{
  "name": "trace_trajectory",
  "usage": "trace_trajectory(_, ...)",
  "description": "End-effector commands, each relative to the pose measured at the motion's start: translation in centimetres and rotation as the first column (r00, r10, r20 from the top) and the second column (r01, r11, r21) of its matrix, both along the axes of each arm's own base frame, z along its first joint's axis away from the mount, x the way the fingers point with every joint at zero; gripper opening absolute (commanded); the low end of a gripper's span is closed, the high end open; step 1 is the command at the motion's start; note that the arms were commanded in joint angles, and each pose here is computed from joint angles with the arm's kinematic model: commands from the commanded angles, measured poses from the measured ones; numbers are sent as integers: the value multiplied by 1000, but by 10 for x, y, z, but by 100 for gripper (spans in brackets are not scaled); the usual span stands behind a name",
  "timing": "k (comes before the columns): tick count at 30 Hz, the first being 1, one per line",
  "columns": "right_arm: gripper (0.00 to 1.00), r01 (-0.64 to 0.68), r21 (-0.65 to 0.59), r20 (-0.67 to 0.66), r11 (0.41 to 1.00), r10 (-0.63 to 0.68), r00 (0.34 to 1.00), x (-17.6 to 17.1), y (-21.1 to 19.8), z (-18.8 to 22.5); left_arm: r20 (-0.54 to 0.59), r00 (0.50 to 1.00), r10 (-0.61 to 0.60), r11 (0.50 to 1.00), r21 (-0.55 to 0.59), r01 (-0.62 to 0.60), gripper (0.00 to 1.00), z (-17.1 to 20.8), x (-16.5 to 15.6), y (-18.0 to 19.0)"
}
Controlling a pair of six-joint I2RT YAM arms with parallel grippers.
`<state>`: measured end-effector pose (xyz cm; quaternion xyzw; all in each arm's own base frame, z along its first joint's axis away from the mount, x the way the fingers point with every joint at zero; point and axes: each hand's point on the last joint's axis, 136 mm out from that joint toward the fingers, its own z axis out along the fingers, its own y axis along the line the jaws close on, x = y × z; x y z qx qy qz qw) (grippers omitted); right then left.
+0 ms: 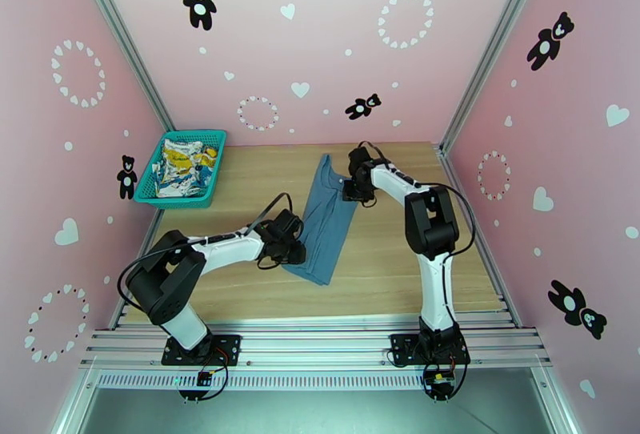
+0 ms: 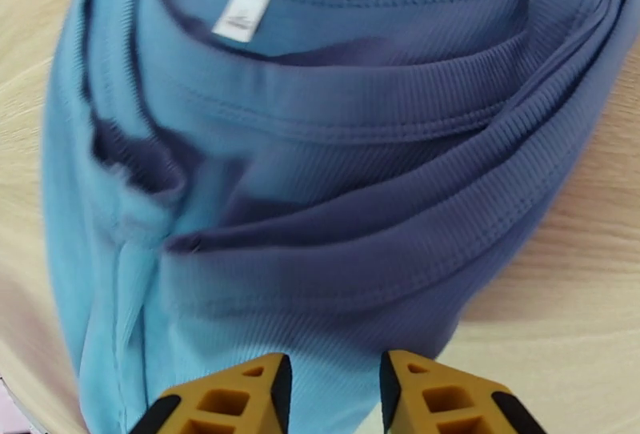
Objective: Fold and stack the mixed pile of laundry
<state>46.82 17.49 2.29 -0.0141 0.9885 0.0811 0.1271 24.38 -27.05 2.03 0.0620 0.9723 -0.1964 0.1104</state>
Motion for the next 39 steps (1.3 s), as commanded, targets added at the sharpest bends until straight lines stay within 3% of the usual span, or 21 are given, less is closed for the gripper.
trace_trajectory(1,35,1,-58,-4,998,-1,1000,9,-11,-13,-81,997,-19,999,-42,16,29,-8,-35,-21)
trace_trajectory(8,35,-32,-104,41,994,36,999,11,-21,20,-59,998,-35,995,-91,29,30,15,-63,-50)
trace_trajectory(12,35,-17,-77,149,997,28,988,29,-30,61,23,1000,-7,997,-71,9,34,38,-48,-42)
trace_trajectory(16,35,23,-73,205,997,-7,979,58,-44,75,58,998,12,998,-62,-8,35,49,-27,-30)
trace_trajectory(24,34,81,-84,244,993,-59,968,109,-45,55,77,996,51,997,-56,-47,35,45,6,-6)
trace_trajectory(39,29,121,-81,257,989,-97,962,139,-33,13,38,998,53,998,-45,-52,35,19,1,-3)
